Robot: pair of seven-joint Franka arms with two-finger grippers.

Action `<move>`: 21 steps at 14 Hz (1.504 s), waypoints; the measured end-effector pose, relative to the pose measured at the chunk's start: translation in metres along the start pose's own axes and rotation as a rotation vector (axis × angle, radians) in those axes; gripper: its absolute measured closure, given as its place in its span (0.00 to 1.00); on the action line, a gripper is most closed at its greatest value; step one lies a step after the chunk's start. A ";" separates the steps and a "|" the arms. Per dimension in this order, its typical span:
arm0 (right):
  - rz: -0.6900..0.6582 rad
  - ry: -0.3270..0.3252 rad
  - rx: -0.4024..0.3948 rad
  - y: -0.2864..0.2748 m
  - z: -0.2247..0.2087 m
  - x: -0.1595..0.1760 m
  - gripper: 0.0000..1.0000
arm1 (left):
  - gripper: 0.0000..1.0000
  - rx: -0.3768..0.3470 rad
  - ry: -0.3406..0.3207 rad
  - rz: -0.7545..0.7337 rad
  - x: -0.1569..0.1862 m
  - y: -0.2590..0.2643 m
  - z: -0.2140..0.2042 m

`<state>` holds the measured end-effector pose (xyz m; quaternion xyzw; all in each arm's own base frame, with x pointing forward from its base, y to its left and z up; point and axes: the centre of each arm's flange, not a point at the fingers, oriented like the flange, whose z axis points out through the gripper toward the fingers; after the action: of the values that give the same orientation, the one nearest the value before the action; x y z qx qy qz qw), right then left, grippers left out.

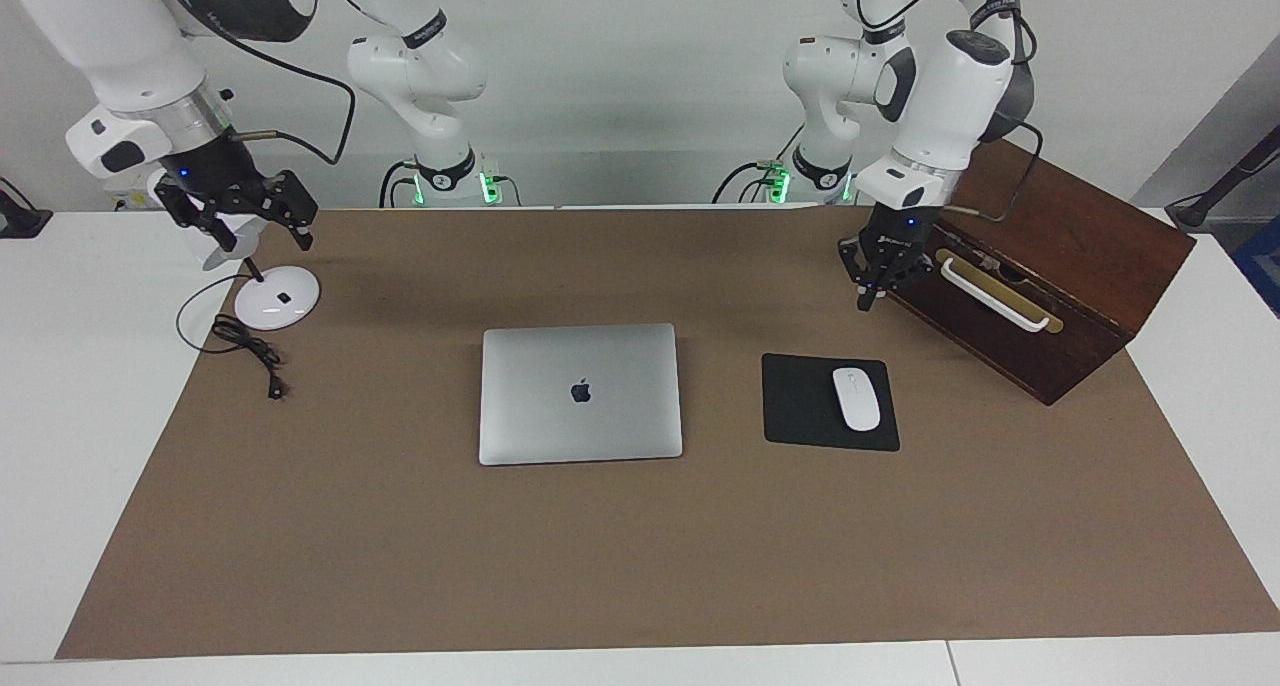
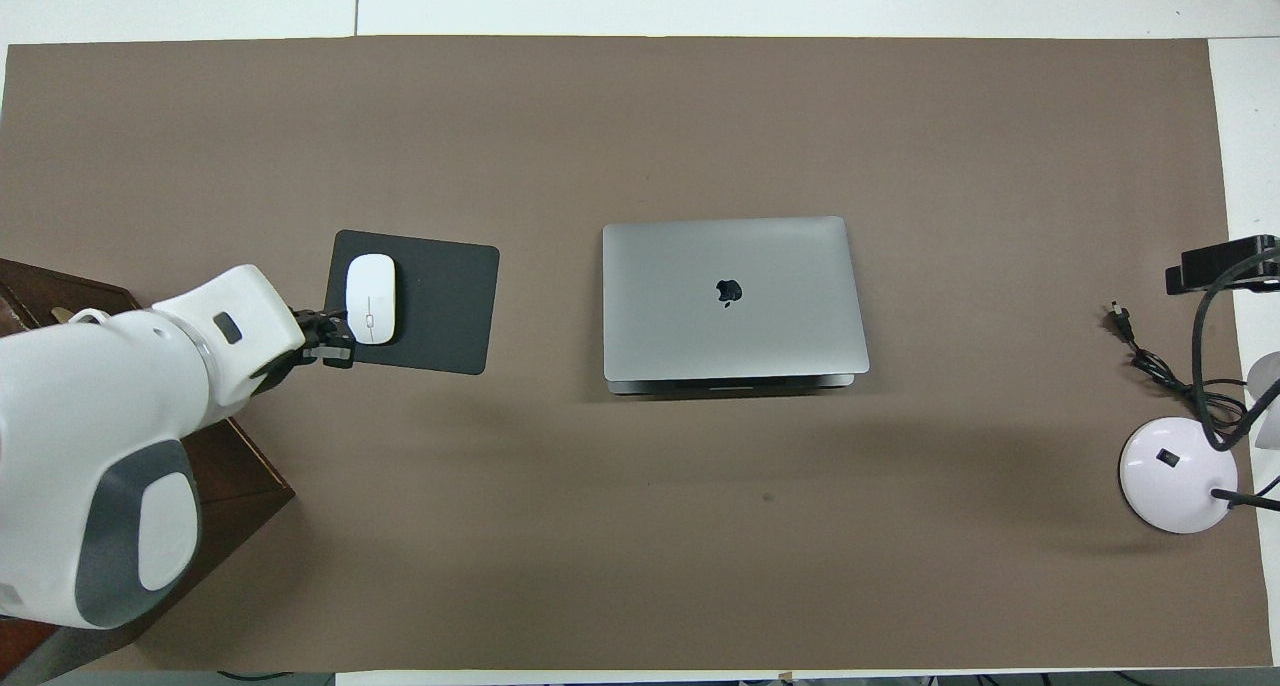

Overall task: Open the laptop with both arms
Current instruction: 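Move the left gripper and the right gripper toward the silver laptop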

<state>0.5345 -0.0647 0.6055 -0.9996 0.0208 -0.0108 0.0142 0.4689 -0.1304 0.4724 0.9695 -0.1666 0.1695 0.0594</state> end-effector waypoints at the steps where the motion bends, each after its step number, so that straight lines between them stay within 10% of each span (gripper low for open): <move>1: 0.000 -0.001 0.000 0.000 0.002 0.000 0.00 | 0.99 -0.005 0.015 0.019 -0.011 0.010 0.005; 21: 0.306 0.153 0.249 -0.064 0.069 -0.052 0.00 | 0.99 -0.100 0.289 0.242 -0.104 0.159 0.124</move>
<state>0.4869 0.0035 0.5372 -0.9716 0.1720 -0.0868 0.1374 0.3601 -0.2696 0.3295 0.9039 -0.2798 0.3043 0.1100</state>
